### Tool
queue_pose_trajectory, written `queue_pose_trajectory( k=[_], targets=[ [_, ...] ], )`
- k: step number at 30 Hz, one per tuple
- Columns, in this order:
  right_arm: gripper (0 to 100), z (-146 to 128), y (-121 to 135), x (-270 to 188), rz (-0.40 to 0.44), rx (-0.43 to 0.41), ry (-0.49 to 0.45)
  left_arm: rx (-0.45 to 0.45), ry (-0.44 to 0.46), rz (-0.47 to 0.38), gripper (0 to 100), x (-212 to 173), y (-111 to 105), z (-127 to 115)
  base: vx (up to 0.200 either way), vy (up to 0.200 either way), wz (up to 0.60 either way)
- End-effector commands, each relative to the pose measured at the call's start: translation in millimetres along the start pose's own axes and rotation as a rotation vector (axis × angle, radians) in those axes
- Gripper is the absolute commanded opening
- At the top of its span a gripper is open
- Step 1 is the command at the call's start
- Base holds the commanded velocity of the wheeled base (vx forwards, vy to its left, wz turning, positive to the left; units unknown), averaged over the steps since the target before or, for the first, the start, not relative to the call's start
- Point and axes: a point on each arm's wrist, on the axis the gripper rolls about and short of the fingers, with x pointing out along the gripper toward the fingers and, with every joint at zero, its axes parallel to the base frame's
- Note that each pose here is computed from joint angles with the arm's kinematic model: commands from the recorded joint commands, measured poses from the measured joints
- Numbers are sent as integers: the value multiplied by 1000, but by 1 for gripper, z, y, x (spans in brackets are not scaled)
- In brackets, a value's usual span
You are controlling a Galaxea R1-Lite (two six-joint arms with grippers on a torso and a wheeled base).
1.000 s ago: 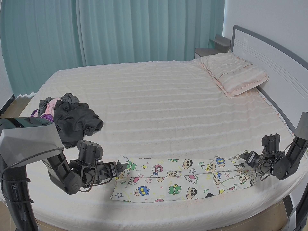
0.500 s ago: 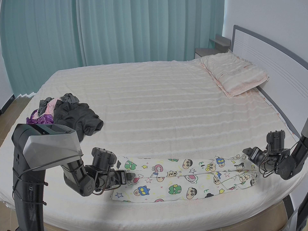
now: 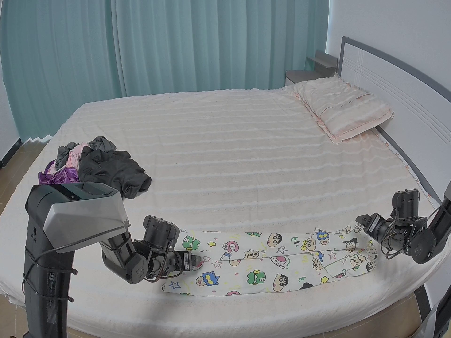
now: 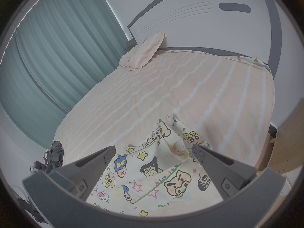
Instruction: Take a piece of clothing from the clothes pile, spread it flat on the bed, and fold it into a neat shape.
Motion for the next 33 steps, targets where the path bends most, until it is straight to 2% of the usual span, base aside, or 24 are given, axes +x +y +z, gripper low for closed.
queue_pose_trajectory(
  k=[1, 11, 18, 24, 31, 33],
  targets=[
    [100, -1, 2, -1, 6, -3, 2, 0, 7, -2, 0, 3, 0, -2, 0, 0, 0],
    [100, -2, 1, -1, 5, -4, 5, 0, 13, 10, 0, 0, 1, -5, 0, 0, 0],
    [100, -2, 1, -1, 6, -4, 4, -29, -52, -1, 0, -36, 6, 14, 0, 0, 0],
    [100, -1, 1, -2, 7, -3, 3, -87, -90, 33, 0, -65, 32, 27, 0, 0, 0],
    [100, -2, 1, -2, 17, -2, -9, -133, -108, 26, 0, -98, 61, 35, 0, 0, 0],
    [100, -1, 2, -2, 26, 0, -21, -184, -125, 23, 0, -123, 85, 42, 0, 0, 0]
  ],
)
